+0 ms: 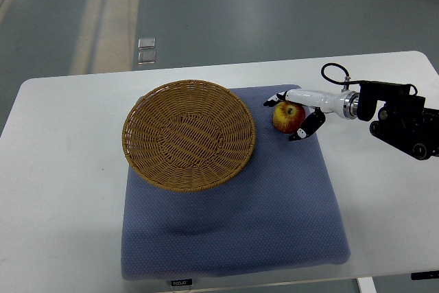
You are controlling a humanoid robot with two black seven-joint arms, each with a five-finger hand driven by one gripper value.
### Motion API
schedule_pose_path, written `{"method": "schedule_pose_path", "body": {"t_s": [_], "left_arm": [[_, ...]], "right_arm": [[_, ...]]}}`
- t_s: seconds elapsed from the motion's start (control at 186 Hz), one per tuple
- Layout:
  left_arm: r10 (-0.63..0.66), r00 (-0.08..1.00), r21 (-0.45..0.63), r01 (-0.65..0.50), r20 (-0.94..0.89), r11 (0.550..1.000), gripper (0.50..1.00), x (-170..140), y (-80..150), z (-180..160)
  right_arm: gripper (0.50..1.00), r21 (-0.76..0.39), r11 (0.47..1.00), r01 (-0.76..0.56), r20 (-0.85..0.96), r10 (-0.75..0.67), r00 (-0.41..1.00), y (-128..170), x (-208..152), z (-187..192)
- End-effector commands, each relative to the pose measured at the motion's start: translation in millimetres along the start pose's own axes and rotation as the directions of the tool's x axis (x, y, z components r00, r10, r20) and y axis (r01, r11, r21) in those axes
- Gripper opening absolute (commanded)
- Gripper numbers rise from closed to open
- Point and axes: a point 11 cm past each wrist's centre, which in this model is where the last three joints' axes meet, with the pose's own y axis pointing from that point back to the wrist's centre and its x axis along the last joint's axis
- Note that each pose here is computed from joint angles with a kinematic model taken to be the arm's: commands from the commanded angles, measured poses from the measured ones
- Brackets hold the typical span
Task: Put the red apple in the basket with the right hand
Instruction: 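Close the right hand's fingers around the apple and lift it, then carry the apple with the right hand over the wicker basket and lower it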
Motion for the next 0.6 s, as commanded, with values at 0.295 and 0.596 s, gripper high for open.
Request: {"method": "schedule_pose_path", "body": {"t_s": [0.295,0.596], "left_arm": [[0.000,1.000,-0.001,0.000,0.000,1.000,1.000,0,0,0],[0.002,1.000,-0.001,-0.002,-0.001,1.000,1.000,1,0,0]], "right_arm": [[0.570,-0.012,0.998,-0.057,-0.024,0.057,0.998,0,18,2],[0.560,0.219,0.967,-0.131,-0.116,0.160,0.980,-5,99,-90]]}}
